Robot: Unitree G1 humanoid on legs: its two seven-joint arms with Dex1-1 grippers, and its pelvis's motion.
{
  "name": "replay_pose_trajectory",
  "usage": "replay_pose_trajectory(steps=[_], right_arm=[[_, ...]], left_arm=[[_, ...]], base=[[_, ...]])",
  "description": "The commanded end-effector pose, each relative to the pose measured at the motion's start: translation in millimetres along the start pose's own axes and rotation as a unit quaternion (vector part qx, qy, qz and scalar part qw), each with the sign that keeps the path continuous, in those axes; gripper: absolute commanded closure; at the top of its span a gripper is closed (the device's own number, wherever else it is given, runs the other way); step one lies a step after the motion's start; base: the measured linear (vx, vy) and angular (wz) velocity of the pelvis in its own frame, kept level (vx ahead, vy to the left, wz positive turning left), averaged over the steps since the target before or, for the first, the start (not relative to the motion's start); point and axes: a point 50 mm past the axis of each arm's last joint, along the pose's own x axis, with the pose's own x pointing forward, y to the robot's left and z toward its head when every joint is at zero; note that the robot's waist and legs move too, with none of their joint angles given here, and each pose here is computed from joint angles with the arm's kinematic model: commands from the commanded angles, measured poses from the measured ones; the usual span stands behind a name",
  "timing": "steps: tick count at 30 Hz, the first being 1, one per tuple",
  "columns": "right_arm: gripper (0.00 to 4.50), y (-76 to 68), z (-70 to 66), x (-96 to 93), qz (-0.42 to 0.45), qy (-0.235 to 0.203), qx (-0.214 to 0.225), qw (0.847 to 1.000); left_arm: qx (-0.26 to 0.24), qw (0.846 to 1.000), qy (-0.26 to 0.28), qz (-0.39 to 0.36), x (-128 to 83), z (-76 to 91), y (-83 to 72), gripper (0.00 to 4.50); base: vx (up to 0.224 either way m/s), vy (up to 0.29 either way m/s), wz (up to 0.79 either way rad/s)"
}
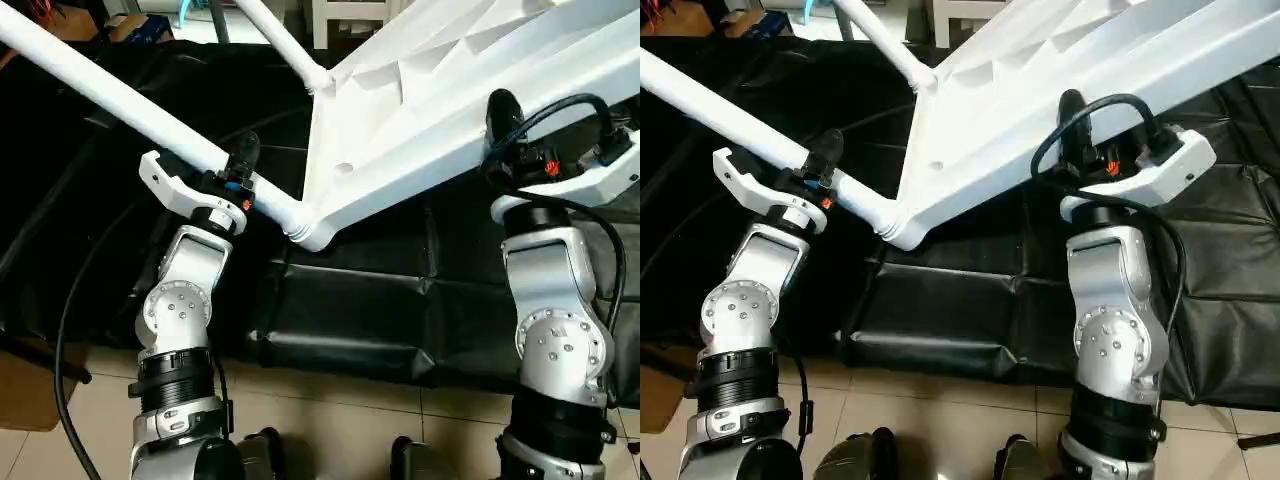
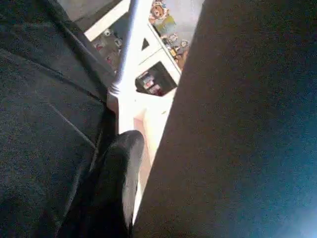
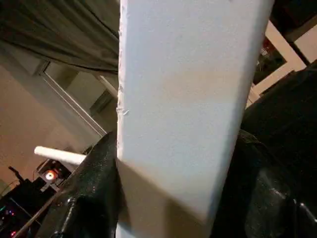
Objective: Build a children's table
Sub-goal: Flip table
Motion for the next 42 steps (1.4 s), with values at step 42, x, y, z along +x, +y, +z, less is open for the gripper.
replay_pose_trajectory(steps=[42], right_arm=[[2.55,5.6,113.6,73.1,0.020,-0.225,-0.198,0.954]], left_arm=[[0.115,0.935,0.285,-0.178,-75,-26.5,-6.5,1.09]], base=[[0.000,0.000,0.00]])
